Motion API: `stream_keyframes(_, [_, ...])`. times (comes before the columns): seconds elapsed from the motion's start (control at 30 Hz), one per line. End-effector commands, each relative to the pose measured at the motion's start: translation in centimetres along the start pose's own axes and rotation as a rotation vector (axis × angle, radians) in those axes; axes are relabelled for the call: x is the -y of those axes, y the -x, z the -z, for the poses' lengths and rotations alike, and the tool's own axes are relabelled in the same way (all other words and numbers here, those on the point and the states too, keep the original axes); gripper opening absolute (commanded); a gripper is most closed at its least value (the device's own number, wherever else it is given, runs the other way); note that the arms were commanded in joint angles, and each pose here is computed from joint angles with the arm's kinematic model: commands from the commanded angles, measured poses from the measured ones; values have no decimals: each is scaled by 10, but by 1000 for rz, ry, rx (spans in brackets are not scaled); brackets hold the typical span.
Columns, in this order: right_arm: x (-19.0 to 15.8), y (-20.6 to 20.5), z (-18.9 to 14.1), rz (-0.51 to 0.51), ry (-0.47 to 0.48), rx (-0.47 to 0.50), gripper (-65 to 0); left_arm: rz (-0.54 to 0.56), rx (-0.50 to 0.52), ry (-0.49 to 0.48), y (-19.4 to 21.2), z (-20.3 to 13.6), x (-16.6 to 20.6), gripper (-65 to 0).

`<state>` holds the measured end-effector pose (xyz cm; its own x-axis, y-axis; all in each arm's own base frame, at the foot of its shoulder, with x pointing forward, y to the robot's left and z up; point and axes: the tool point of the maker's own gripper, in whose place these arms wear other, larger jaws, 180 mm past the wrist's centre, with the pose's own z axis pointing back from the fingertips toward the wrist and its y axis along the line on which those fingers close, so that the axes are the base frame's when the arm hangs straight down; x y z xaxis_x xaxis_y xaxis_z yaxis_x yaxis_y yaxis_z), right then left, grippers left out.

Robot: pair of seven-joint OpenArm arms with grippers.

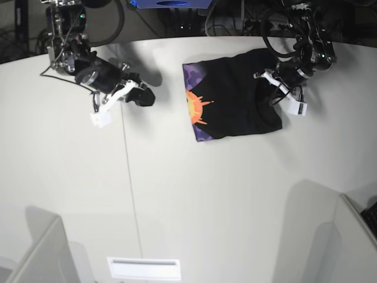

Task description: Fold the T-shirt properly

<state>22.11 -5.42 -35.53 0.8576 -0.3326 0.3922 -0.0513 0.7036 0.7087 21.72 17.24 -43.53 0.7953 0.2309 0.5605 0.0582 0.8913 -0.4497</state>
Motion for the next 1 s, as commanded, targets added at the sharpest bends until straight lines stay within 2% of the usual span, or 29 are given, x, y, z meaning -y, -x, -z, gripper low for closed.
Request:
stream_keyframes(0.0, [-3, -8, -5, -25, -12, 24, -650, 16, -86, -65, 16, -3, -13, -650])
stream_keyframes(0.1, [8, -5, -10, -46, 25, 9, -650, 70, -120, -58, 16, -2, -13, -650])
stream_keyframes(0.27, [40, 9, -16, -130, 182, -21, -650, 199, -173, -33, 8, 0, -8, -650])
stream_keyframes(0.37, [55, 22, -21, -160, 253, -47, -650, 240, -191, -32, 4, 1, -10, -650])
stream_keyframes(0.53, [67, 43, -27, -168, 318, -60, -650, 284, -194, -48, -14, 7, -10, -650])
stream_keyframes(0.67, [75, 56, -33, -169, 353, -45, -650, 404, -227, -8, -25, 17, 7, -650])
stream_keyframes(0.97, [83, 82, -42, -135, 390, -86, -650, 696, -298, 91, -46, 40, 51, -650])
